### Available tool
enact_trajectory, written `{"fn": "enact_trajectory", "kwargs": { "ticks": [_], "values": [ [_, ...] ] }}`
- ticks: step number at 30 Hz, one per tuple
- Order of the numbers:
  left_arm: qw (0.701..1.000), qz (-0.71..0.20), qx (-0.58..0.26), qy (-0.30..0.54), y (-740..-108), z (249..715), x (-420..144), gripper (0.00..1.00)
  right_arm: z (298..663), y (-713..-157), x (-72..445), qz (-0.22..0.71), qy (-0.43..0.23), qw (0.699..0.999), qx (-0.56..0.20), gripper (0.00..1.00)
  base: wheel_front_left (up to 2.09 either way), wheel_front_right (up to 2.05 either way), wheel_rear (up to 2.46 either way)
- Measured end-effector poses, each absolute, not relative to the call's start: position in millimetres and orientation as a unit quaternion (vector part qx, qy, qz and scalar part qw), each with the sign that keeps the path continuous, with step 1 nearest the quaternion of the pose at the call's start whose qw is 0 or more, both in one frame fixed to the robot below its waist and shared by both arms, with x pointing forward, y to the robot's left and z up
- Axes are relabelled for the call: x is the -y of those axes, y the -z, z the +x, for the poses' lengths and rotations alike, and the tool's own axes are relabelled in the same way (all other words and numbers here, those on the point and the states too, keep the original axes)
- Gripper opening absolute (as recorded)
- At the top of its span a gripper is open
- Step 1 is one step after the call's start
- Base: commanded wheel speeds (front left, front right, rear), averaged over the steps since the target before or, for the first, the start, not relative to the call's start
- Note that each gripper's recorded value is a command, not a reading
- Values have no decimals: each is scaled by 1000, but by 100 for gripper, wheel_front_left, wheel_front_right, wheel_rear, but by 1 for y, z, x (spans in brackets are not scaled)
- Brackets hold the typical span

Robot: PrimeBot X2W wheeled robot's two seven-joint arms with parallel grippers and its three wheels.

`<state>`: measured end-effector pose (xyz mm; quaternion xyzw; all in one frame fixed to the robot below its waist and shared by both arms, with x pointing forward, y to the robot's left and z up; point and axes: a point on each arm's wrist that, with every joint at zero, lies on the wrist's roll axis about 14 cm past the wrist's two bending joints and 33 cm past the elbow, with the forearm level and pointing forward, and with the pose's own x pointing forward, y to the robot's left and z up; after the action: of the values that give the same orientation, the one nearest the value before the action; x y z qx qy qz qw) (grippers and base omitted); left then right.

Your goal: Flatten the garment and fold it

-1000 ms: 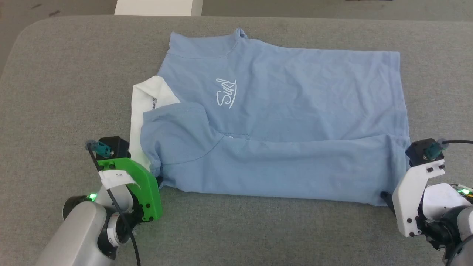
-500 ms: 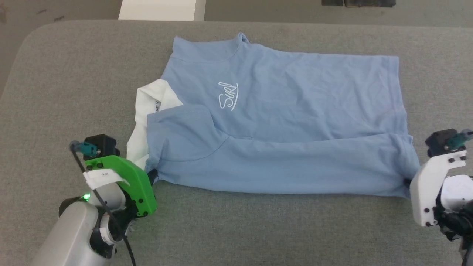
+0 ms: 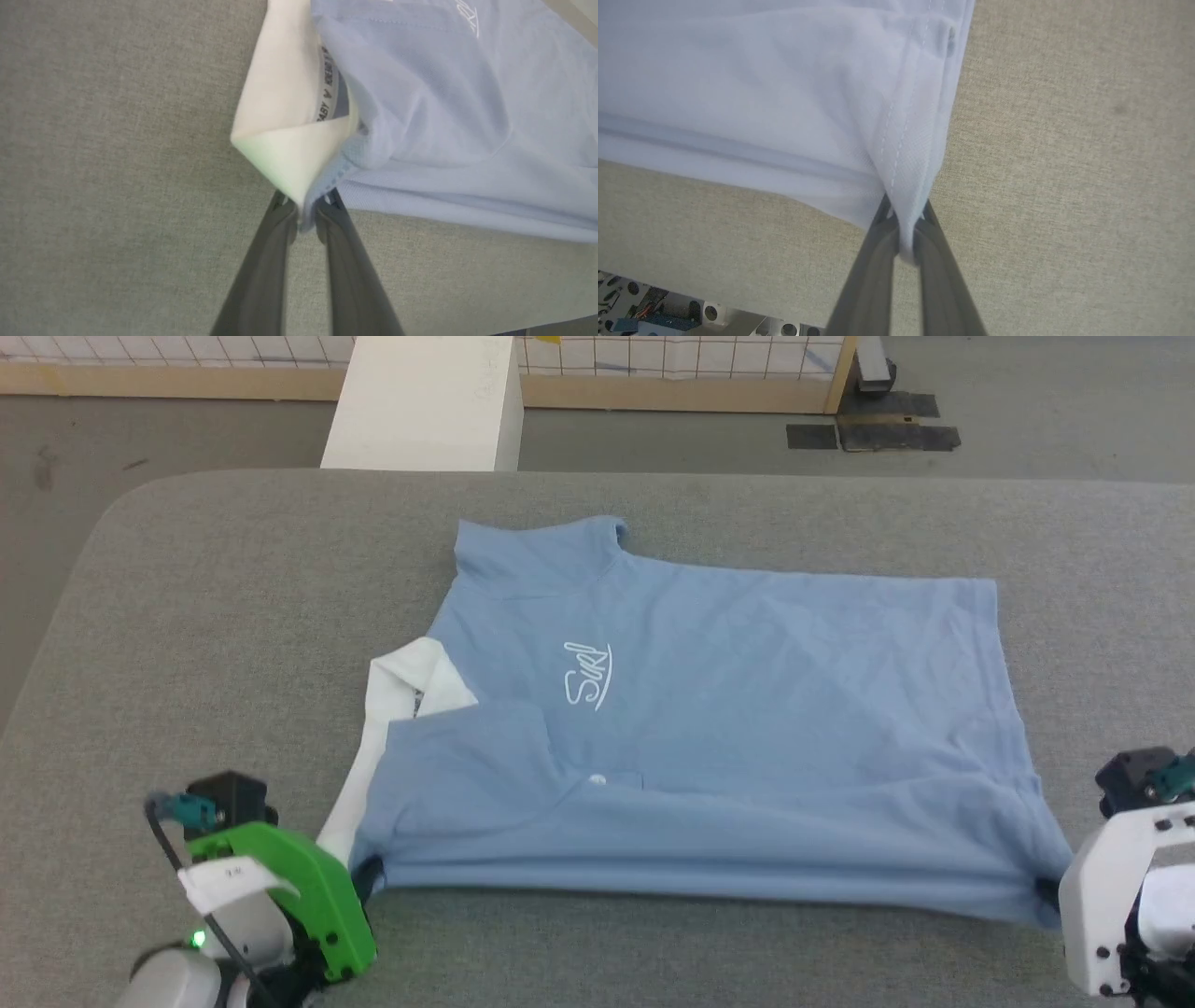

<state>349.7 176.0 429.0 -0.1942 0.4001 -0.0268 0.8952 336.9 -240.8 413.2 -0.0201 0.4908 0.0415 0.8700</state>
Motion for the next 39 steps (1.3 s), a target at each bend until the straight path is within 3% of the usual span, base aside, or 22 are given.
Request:
{"fn": "enact_trajectory", "kwargs": {
  "ticks": [9, 12, 13, 14, 15, 22, 29, 34, 39],
  "values": [
    [846, -219, -486, 5, -382, 312, -171, 0, 310, -376, 234, -10, -48, 834, -549, 0, 0, 0, 0],
    [841, -229, -490, 2, -379, 312, -171, 2, 310, -372, 233, -5, -47, 835, -548, 0, 0, 0, 0],
    [842, -228, -489, 3, -378, 314, -172, 51, 311, -372, 233, -4, -46, 838, -544, 0, 0, 0, 0],
    [843, -229, -488, 4, -379, 315, -172, 100, 313, -372, 233, -3, -46, 840, -541, 45, 0, 0, 0],
    [845, -228, -483, 4, -380, 317, -173, 100, 314, -373, 233, -4, -46, 841, -539, 100, 0, 0, 0],
    [878, -204, -434, 11, -414, 344, -190, 100, 323, -390, 240, -1, -42, 860, -509, 100, 0, 0, 0],
    [922, -190, -336, 43, -480, 382, -190, 100, 356, -448, 261, 11, -17, 911, -411, 100, 0, 0, 0],
    [971, -145, -176, 66, -537, 417, -192, 100, 387, -497, 273, 7, 6, 956, -292, 100, 0, 0, 0],
    [989, -107, -62, 75, -557, 430, -192, 100, 411, -529, 278, 1, 25, 984, -175, 100, 0, 0, 0]
  ]
}}
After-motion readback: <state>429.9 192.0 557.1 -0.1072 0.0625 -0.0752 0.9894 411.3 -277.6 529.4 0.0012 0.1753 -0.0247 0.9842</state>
